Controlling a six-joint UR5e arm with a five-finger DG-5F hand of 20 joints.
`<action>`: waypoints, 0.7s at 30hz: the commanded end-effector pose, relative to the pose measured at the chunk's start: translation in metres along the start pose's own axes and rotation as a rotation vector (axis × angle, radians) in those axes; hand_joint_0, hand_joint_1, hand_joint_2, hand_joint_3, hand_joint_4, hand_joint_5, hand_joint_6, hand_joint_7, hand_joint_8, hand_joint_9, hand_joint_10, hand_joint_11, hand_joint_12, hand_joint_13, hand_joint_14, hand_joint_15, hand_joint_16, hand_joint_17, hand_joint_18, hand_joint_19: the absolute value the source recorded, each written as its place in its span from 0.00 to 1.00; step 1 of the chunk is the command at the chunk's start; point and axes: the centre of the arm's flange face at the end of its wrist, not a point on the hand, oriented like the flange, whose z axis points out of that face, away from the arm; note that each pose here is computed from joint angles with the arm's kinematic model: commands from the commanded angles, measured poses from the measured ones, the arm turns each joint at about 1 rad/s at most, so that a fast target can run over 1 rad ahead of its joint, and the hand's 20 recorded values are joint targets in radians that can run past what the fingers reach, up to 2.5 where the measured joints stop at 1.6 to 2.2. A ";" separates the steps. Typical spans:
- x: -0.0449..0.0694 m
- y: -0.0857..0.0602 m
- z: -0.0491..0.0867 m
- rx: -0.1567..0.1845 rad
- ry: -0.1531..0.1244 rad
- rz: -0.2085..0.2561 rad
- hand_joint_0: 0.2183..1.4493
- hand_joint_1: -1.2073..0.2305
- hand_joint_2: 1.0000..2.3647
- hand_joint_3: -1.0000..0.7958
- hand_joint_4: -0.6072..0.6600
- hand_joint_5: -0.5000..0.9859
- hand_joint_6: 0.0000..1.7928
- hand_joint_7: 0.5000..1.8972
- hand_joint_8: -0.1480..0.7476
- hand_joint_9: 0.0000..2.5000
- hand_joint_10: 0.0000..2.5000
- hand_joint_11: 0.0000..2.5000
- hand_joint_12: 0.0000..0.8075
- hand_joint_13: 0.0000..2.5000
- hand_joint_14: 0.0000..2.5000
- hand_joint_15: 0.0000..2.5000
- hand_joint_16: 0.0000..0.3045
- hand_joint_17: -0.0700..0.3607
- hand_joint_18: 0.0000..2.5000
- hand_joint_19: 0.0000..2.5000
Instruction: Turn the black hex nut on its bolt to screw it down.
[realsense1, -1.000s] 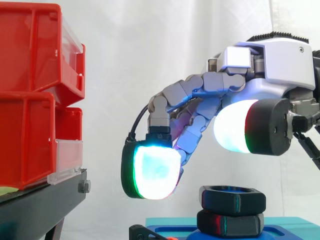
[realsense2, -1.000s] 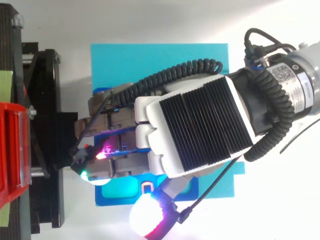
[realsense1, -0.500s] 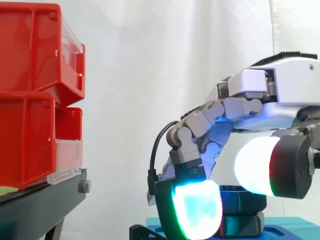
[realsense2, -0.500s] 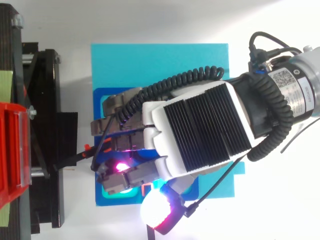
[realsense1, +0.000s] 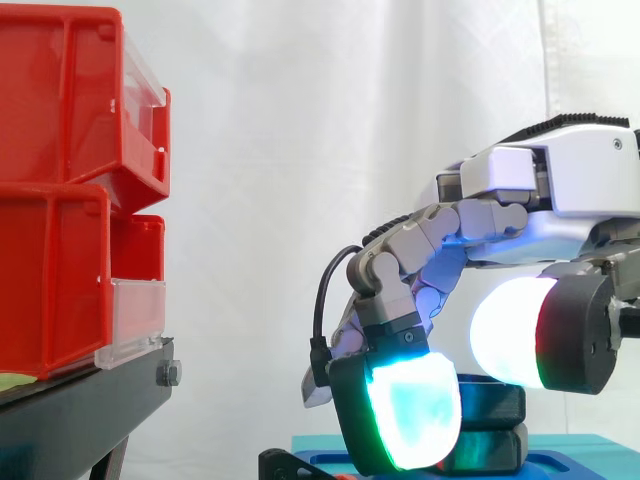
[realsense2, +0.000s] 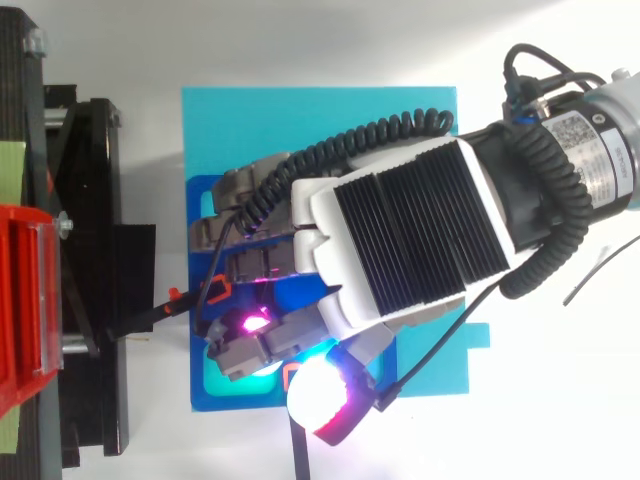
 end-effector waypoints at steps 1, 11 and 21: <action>-0.001 -0.003 -0.001 0.003 -0.001 0.000 0.26 0.62 0.00 0.28 0.38 0.37 0.28 0.58 0.47 0.41 0.00 0.08 0.39 0.27 0.00 0.07 0.14 0.39 0.22 0.23; -0.005 -0.009 0.000 0.008 -0.042 -0.020 0.26 0.63 0.00 0.28 0.41 0.37 0.28 0.56 0.47 0.41 0.00 0.09 0.40 0.27 0.00 0.07 0.14 0.39 0.22 0.23; -0.007 -0.017 -0.004 0.020 -0.054 -0.041 0.25 0.63 0.00 0.28 0.44 0.37 0.28 0.54 0.47 0.40 0.00 0.10 0.40 0.27 0.00 0.07 0.14 0.39 0.22 0.23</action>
